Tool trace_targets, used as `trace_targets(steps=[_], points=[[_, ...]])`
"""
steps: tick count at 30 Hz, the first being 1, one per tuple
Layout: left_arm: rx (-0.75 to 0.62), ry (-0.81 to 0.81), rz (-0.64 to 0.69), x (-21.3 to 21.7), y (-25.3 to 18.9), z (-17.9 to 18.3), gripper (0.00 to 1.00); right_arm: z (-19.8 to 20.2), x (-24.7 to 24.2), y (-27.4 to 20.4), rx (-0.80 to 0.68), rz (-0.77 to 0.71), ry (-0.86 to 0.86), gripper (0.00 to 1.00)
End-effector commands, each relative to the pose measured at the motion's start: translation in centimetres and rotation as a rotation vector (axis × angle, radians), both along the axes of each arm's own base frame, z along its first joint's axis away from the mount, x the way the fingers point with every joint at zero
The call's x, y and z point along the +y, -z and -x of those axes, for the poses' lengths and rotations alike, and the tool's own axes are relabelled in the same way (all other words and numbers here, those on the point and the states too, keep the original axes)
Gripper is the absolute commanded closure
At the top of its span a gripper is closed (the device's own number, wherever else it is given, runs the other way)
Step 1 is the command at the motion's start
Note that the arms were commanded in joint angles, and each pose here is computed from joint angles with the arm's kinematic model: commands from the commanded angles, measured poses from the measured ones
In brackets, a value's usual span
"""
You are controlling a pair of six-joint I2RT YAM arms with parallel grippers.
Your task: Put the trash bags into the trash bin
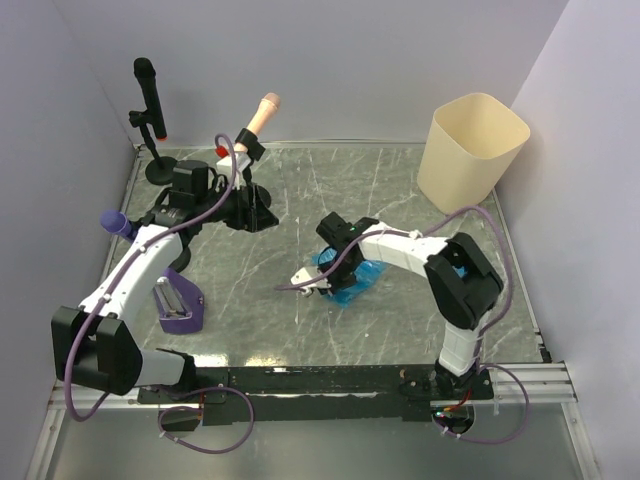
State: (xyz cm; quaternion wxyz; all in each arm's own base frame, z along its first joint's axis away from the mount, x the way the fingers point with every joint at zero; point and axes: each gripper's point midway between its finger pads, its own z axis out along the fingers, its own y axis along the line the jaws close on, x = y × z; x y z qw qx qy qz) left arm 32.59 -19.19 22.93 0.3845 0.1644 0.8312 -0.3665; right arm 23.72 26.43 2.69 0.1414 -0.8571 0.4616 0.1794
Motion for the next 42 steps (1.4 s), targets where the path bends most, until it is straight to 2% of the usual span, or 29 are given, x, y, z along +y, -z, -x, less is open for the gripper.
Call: trace_targets(steps=[1, 7, 10, 13, 17, 21, 28, 32, 36, 42], points=[[-0.104, 0.095, 0.024, -0.5, -1.9, 0.7, 0.28, -0.3, 1.7, -8.9, -0.013, -0.221, 0.1, 1.0], [-0.476, 0.225, 0.067, -0.9, -7.6, 3.5, 0.32, -2.2, 1.5, -24.1, 0.16, -0.564, 0.392, 1.0], [-0.599, 0.303, 0.113, -1.6, -11.3, 4.9, 0.45, -3.3, 1.1, -30.5, 0.236, -0.711, 0.499, 1.0], [-0.657, 0.425, 0.165, -3.0, -14.3, 6.5, 0.58, -3.6, 0.9, -35.2, 0.335, -0.835, 0.572, 1.0], [-0.683, 0.512, 0.19, -5.9, -16.7, 7.0, 0.58, -3.6, 1.0, -39.5, 0.39, -0.96, 0.586, 1.0], [-0.726, 0.516, 0.211, -7.9, -18.3, 6.4, 0.44, -2.9, 1.2, -41.1, 0.463, -1.007, 0.575, 1.0], [-0.729, 0.536, 0.271, -9.8, -19.8, 6.4, 0.37, -2.1, 1.1, -41.0, 0.503, -1.005, 0.585, 1.0], [-0.74, 0.538, 0.281, -10.4, -19.9, 6.4, 0.39, -1.4, 1.1, -41.2, 0.534, -1.004, 0.568, 1.0], [-0.74, 0.548, 0.309, -11.0, -20.4, 6.5, 0.5, -1.3, 1.2, -40.9, 0.545, -0.996, 0.562, 1.0], [-0.731, 0.58, 0.342, -11.8, -20.9, 6.9, 0.49, -1.5, 1.6, -40.6, 0.534, -0.993, 0.567, 0.98]])
